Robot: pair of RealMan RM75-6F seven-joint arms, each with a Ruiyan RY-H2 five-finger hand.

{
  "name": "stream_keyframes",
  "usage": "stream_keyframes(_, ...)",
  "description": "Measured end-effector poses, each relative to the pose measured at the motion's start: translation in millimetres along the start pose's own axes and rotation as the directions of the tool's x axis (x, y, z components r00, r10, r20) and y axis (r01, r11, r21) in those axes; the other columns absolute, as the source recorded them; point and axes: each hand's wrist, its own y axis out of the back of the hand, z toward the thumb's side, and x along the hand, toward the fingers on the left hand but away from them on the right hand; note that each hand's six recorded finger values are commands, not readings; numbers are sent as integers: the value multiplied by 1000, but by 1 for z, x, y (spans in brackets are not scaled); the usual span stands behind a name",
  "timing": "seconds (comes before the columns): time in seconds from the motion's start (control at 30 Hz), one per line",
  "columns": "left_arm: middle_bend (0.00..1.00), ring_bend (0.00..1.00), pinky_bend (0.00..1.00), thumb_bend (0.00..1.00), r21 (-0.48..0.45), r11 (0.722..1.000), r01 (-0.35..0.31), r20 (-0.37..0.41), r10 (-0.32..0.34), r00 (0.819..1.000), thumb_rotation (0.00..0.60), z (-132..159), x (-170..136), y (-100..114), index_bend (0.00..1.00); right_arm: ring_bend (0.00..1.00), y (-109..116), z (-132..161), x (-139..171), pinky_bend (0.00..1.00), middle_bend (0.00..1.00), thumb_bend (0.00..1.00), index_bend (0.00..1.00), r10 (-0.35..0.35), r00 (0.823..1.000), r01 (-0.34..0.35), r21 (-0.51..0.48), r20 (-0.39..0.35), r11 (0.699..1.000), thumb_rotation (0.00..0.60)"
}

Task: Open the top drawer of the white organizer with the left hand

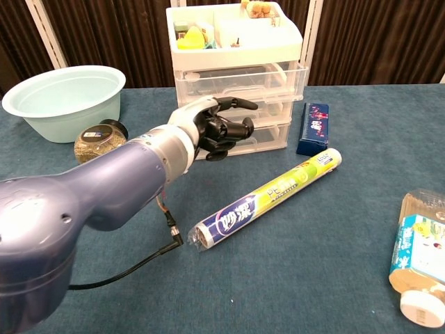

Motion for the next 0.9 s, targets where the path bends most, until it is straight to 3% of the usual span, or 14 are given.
stream_keyframes(0.17,1000,934,955,647,47,999,15,31,-17,999,600,-2,-13,6,234,0,-1,1,-1,0,0,67,0,1,1000,-1,2,-1,1000,600)
stream_keyframes(0.37,1000,941,956,645,182,983,17,107,-37,994,600,2,-26,14,277,0,-2,1,-1,0,0,67,0,4,1000,-4,6,-3,1000,600)
stream_keyframes(0.6,1000,947,963,644,394,917,-67,251,-38,967,600,22,-35,30,277,0,-4,2,-2,0,0,67,0,8,1000,-8,15,-7,1000,600)
stream_keyframes(0.9,1000,963,975,645,541,825,-161,277,6,961,600,43,-28,51,224,0,-5,2,-2,0,0,68,0,13,1000,-12,12,-2,1000,600)
